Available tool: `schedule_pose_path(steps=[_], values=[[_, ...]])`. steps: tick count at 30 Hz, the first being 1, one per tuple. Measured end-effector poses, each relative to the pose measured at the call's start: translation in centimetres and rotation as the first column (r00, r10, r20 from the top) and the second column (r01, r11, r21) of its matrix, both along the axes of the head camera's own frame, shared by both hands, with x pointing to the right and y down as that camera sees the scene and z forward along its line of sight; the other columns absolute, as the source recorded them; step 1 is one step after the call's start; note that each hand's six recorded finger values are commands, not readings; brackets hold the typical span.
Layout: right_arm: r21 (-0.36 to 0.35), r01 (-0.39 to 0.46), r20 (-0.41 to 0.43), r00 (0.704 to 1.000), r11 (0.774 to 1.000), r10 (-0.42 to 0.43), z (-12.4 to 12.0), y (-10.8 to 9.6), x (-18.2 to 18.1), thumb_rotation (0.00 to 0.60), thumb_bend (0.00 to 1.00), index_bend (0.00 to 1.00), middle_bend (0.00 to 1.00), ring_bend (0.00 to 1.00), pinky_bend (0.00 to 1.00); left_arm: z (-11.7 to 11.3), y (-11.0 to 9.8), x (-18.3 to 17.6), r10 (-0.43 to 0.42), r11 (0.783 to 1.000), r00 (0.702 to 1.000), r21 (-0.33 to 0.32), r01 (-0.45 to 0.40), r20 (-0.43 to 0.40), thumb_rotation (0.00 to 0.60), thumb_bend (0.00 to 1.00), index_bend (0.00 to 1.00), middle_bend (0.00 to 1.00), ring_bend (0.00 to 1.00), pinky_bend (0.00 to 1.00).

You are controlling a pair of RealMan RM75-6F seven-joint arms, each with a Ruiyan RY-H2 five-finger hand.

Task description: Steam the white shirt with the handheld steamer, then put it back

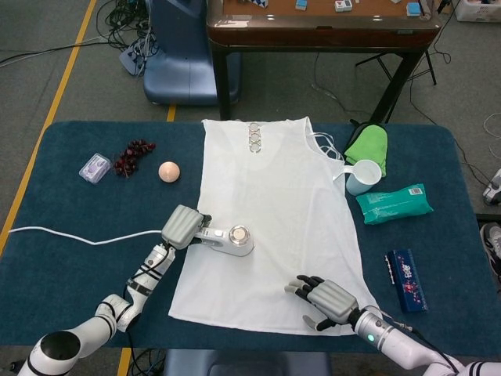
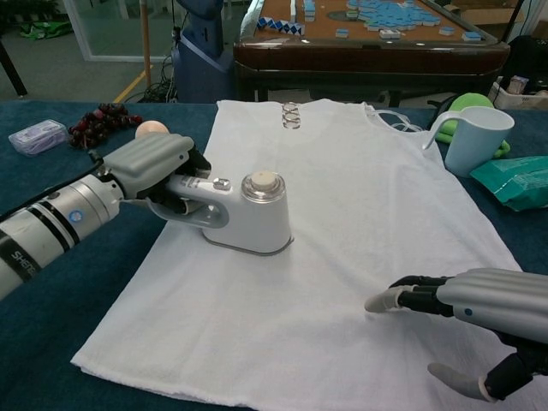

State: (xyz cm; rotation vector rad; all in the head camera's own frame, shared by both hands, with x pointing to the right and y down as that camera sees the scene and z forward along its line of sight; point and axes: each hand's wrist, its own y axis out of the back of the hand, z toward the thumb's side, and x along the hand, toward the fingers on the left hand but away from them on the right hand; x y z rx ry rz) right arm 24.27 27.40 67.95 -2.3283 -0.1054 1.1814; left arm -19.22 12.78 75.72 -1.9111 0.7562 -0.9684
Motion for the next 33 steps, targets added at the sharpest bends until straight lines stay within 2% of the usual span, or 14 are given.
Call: schedule_pose_path(steps=[11, 17, 33], values=[[0.0, -0.013, -0.003, 1.0, 1.0, 0.013, -0.2, 0.0, 0.5, 0.443, 0.51, 0.0, 0.11, 0.03, 0.14, 0.1, 0.4, 4.0, 0.071, 0.997, 0.997, 0.019, -0.072, 0.004, 0.6, 0.25, 0.78, 0.86, 0.72, 0.77], [0.0, -0.016, 0.001, 1.0, 1.0, 0.016, -0.3, 0.0, 0.6, 0.443, 0.51, 0.0, 0.11, 0.03, 0.14, 0.2, 0.4, 5.1, 0.082, 0.996, 0.997, 0.016, -0.082, 0.009, 0.6, 0.25, 0.78, 0.86, 0.72, 0.77], [-0.007, -0.008, 0.004, 1.0, 1.0, 0.008, -0.1, 0.1, 0.4, 0.446, 0.51, 0.0, 0.11, 0.03, 0.14, 0.5, -2.2, 4.2, 0.047, 0.998, 0.997, 0.047, -0.05, 0.068, 0.6, 0.25, 0.78, 0.86, 0.72, 0.77]])
